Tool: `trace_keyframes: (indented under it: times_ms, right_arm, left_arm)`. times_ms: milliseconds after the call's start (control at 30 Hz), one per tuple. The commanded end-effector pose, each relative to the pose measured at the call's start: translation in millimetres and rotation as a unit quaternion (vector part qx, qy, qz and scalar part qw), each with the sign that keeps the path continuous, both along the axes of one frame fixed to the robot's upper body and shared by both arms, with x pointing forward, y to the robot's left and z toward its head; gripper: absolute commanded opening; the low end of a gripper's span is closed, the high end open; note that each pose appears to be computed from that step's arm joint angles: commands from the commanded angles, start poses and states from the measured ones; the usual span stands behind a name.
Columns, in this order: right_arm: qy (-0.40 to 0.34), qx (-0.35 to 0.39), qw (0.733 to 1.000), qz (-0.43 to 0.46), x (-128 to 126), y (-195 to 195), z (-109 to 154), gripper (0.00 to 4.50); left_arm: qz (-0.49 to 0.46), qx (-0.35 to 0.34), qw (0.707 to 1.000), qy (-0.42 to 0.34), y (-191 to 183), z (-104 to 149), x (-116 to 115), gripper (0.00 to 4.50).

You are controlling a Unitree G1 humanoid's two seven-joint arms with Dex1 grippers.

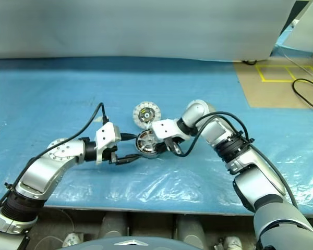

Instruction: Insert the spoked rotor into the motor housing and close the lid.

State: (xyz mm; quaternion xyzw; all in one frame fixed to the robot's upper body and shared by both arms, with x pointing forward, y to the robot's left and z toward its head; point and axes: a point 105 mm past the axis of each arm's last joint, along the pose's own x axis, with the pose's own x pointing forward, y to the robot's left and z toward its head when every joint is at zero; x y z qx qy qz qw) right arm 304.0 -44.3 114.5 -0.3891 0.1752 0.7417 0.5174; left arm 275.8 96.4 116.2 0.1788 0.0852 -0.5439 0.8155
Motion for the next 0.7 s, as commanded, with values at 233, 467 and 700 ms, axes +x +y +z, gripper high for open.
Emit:
trace_keyframes:
  times_ms: [233,467,700]
  right_arm:
    - [0.091,0.005,0.995,-0.036,-14.1,18.8,7.3,0.01]
    - [0.081,-0.017,0.996,-0.037,-16.8,12.4,-7.1,0.01]
    - [0.046,-0.006,0.999,-0.004,-17.0,9.7,-12.8,0.67]
  left_arm:
    - [0.001,-0.002,1.0,-0.024,3.6,11.8,1.1,3.57]
    - [0.003,-0.001,1.0,-0.027,6.0,14.5,2.1,3.57]
    - [0.014,0.009,0.999,-0.034,17.5,19.8,8.4,3.57]
